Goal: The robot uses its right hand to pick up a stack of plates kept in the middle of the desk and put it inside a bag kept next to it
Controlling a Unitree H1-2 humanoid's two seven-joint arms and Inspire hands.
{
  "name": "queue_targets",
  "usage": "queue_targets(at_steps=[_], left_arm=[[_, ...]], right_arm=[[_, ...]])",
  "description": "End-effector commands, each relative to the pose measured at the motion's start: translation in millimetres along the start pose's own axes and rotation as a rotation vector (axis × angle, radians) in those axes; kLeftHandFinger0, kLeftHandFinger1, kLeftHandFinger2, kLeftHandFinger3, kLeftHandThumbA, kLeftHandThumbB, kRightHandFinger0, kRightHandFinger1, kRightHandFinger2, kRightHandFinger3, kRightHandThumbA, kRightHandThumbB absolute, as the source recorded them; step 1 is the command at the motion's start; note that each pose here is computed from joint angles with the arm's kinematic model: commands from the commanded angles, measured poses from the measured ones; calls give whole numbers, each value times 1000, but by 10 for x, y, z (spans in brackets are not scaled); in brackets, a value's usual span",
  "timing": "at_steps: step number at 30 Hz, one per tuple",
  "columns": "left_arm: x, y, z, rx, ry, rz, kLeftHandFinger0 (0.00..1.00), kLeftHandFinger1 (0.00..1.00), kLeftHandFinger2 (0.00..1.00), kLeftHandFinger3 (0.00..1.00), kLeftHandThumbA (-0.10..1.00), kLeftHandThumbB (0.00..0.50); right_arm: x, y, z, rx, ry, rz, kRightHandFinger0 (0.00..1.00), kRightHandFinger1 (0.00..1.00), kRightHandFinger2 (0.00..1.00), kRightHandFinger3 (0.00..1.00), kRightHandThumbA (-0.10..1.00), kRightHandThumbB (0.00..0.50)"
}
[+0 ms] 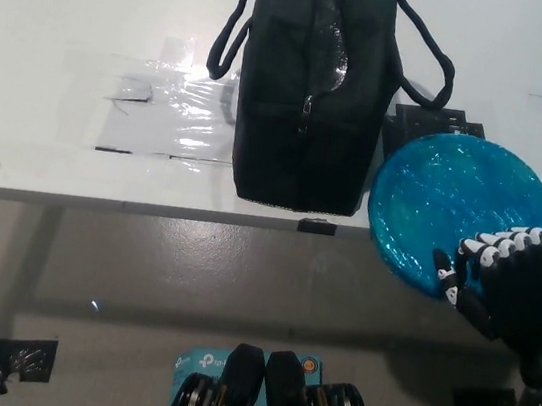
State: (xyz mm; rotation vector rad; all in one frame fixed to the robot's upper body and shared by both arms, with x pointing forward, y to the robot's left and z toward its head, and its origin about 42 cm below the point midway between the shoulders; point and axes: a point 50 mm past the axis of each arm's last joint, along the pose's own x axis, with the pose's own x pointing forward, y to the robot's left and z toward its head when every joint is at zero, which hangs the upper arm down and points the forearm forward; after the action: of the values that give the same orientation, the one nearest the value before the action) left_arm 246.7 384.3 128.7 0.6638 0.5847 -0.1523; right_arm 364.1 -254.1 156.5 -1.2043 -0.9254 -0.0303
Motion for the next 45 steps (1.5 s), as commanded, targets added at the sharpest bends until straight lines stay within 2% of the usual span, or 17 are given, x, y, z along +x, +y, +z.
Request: queue_targets(at_steps=[1,2,4,5,6,7,8,13,18,27,32,36,37,39,40,41,45], left_arm=[[-69,65,20,20,1,5,746,873,958,1000,134,103],[-66,64,20,20,1,1,746,878,960,1000,131,97],[-60,65,17,20,3,-6,757,892,971,1000,138,91],[-57,66,14,19,5,-3,758,894,971,1000,137,101],[-67,44,3,3,6,-4,773,897,969,1000,96,103],[-67,42,1,2,7,-3,774,896,968,1000,90,103],[-65,43,0,7,10,-3,774,895,968,1000,87,102],[-53,43,2,5,10,-14,784,905,968,1000,-53,52],[-92,11,-34,9,24,-13,775,901,973,1000,-100,4],[-100,-24,-66,29,35,-30,811,892,974,995,-100,8],[-102,-7,-63,25,33,-29,829,905,967,943,-100,12],[-108,-1,-59,11,30,-23,844,912,963,889,-100,25],[-106,0,-58,12,30,-25,843,912,963,888,-100,20],[-106,0,-58,12,30,-24,857,921,969,888,-100,24],[-105,0,-58,11,31,-24,862,923,970,888,-100,24],[-88,27,-28,16,26,-19,868,920,967,878,-100,27],[-83,27,-29,14,28,-20,869,926,969,888,-100,23]], right_arm=[[94,-90,-56,-15,36,44,412,507,730,1000,433,0],[99,-95,-57,-52,59,79,557,604,736,1000,666,17],[104,-96,-59,-65,68,91,582,587,660,1000,769,24],[108,-91,-70,-85,73,96,669,691,720,1000,792,40],[107,-109,-68,-116,90,120,886,948,968,1000,938,93],[107,-113,-68,-122,101,138,927,1000,1000,1000,964,103],[110,-124,-63,-124,105,146,998,1000,1000,1000,979,118],[132,-227,35,-110,122,184,1000,1000,1000,1000,1000,156],[155,-349,199,-93,114,204,1000,1000,1000,1000,1000,208],[262,-785,537,-71,82,176,1000,1000,1000,1000,1000,164],[228,-897,628,-44,90,166,1000,1000,1000,1000,1000,167],[128,-805,605,-45,147,204,1000,1000,1000,1000,1000,237],[111,-785,595,-46,167,220,1000,1000,1000,1000,1000,274],[65,-734,568,-69,215,267,1000,1000,1000,1000,1000,394],[48,-716,560,-81,236,288,1000,1000,1000,1000,1000,412],[2,-648,524,-82,285,305,1000,1000,1000,1000,1000,499],[-108,-479,503,-118,347,326,1000,1000,1000,1000,1000,500]])
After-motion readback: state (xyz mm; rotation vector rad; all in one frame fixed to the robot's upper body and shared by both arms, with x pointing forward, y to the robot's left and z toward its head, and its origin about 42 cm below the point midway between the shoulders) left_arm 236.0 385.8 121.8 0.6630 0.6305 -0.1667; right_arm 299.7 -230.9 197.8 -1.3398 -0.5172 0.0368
